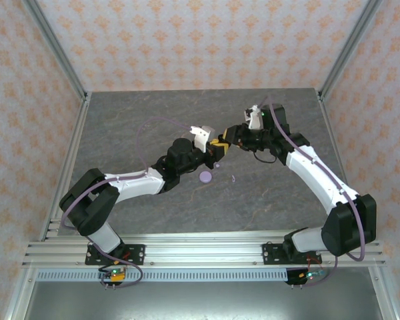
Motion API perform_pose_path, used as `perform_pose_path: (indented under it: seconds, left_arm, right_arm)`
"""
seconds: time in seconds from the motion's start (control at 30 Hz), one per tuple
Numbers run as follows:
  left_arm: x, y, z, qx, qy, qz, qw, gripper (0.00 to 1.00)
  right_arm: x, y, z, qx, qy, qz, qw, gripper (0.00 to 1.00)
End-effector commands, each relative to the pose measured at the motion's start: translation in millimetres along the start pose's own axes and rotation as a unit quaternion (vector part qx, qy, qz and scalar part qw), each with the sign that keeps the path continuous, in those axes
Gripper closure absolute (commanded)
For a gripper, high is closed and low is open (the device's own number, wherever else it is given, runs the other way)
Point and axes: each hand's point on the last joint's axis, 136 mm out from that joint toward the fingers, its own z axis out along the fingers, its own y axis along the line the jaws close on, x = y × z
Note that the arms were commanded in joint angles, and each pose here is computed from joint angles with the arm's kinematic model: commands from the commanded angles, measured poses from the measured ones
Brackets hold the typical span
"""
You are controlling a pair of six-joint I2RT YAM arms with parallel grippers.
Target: Insert the wireless bluetooth earbuds into the charging case
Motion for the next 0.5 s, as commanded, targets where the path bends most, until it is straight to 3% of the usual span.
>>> perform_pose_path:
  seconds: [0.0,0.47]
  left_arm:
    - [-36,-19,-5,0.023,-0.043,0.029,0.998,0.92]
    - [-42,-30,-17,0.044,-0.056,0.059,0.996,0.92]
  right_arm:
    - [-5,17,-12,-0.006,-0.011,-0.025,1.0,0.7]
    - [-6,37,-44,0.012,-0.028,-0.072,0.997,0.63]
